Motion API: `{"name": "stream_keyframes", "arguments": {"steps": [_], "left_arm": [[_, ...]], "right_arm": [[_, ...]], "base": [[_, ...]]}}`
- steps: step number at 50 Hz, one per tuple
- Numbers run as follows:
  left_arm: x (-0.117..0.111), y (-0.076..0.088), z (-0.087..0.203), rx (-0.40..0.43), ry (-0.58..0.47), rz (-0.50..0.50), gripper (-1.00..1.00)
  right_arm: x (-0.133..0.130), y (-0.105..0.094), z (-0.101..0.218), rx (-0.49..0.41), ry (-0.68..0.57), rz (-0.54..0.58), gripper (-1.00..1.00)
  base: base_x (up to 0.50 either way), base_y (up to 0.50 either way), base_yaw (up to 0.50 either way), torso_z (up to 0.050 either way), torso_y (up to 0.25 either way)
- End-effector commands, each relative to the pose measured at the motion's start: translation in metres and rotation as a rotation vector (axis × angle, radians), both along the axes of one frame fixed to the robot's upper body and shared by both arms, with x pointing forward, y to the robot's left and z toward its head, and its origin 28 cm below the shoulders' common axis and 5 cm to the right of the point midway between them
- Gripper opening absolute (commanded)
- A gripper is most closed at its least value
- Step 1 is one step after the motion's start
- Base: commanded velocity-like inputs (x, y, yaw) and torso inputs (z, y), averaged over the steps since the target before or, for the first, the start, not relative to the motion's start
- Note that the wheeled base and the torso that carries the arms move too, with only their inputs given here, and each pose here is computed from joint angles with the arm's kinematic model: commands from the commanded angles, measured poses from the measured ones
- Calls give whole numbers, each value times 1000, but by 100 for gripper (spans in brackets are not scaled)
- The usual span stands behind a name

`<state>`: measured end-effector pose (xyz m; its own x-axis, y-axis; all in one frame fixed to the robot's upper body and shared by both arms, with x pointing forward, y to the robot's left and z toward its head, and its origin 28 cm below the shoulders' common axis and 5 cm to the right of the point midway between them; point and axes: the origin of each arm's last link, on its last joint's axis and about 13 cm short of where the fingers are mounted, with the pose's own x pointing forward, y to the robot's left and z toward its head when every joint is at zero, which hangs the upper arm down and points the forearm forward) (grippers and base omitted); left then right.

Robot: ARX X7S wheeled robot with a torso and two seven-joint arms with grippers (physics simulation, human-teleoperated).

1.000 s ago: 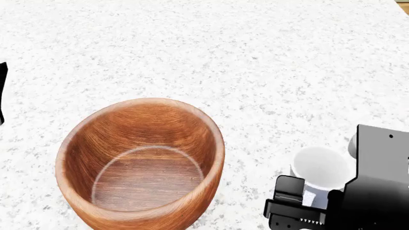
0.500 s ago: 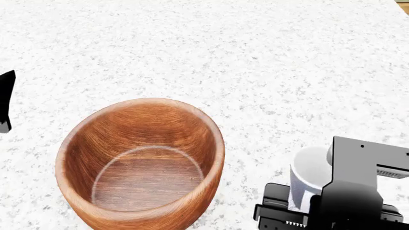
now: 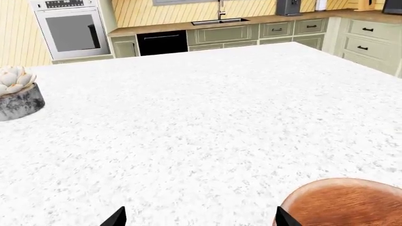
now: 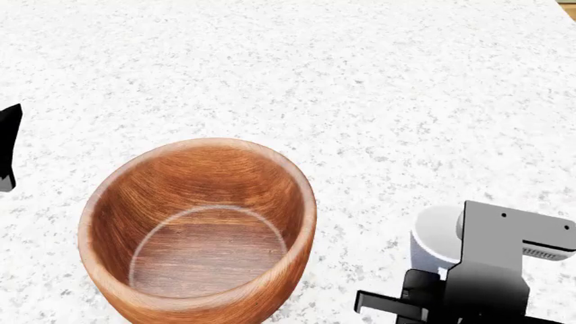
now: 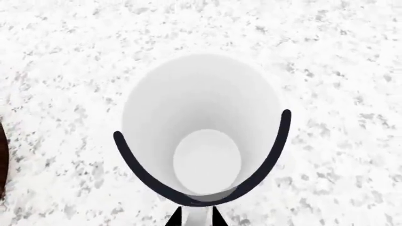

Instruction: Place the cup inside the bowl on the dining table and move the bowl to any counter.

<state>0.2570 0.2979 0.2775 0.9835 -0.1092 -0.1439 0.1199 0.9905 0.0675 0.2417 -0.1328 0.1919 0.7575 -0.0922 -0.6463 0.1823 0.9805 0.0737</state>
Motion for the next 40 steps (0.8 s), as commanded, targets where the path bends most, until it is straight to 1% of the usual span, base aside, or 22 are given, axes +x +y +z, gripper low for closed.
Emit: {"name": "stream_keyframes", "arguments": {"steps": [1, 6, 11, 15, 18, 19, 20, 21, 22, 24, 26, 29, 30, 32, 33, 36, 37, 38, 39, 40], "left_arm": [[2, -5, -2, 0, 1, -4, 100], [3, -4, -1, 0, 1, -5, 100], [2, -4, -2, 0, 1, -6, 100], [0, -1, -1, 1, 1, -3, 100], [0, -1, 0, 1, -1, -4, 100], [0, -1, 0, 0, -1, -4, 100], [1, -3, 0, 2, -1, -5, 100], [0, -1, 0, 1, 0, -6, 100], [2, -5, 0, 2, -2, -6, 100], [1, -4, 0, 5, -2, -7, 100], [2, -4, -1, 2, -1, -7, 100], [2, -4, -1, 1, 0, -7, 100], [1, -5, -1, 2, 3, -11, 100], [0, -3, 0, 2, 2, -12, 100], [-1, -2, 0, 2, 2, -12, 100], [1, -3, -1, 1, 2, -9, 100], [0, -1, -1, 1, 3, -11, 100], [0, -1, -1, 1, 3, -11, 100], [1, -2, -2, 2, 6, -13, 100], [3, -5, -3, 1, 7, -12, 100]], "right_arm": [[-3, -2, 13, -6, -60, -3, -100], [-2, 0, 23, -28, -93, 27, -100], [0, 2, 33, -31, -127, 35, -100], [3, 4, 47, -28, -169, 52, -100], [3, 9, 61, -35, -204, 118, -100], [3, 10, 64, -32, -208, 116, -100], [4, 12, 72, -26, -222, 138, -100], [4, 13, 76, -33, -238, 138, -100], [5, 14, 83, -39, -258, 156, -100], [7, 17, 94, -39, -277, 184, -100], [10, 19, 105, -60, -309, 215, -100], [12, 22, 117, -41, -345, 263, -100], [13, 24, 123, -64, -364, 276, -100], [14, 27, 128, -67, -371, 299, -100], [14, 28, 131, -89, -387, 309, -100], [17, 33, 140, -81, -384, 348, -100], [19, 35, 144, -30, -371, 375, -100], [20, 36, 146, -47, -382, 377, -100], [22, 39, 152, -11, -389, 398, -100], [24, 42, 159, -4, -396, 418, -100]], "base": [[0, 0, 0, 0, 0], [0, 0, 0, 0, 0], [0, 0, 0, 0, 0], [0, 0, 0, 0, 0], [0, 0, 0, 0, 0], [0, 0, 0, 0, 0], [0, 0, 0, 0, 0], [0, 0, 0, 0, 0], [0, 0, 0, 0, 0], [0, 0, 0, 0, 0], [0, 0, 0, 0, 5], [0, 0, 0, 0, 0], [0, 0, 0, 0, 0], [0, 0, 0, 0, 0], [0, 0, 0, 0, 0], [0, 0, 0, 0, 0], [0, 0, 0, 0, 0], [0, 0, 0, 0, 0], [0, 0, 0, 0, 0], [0, 0, 0, 0, 0]]}}
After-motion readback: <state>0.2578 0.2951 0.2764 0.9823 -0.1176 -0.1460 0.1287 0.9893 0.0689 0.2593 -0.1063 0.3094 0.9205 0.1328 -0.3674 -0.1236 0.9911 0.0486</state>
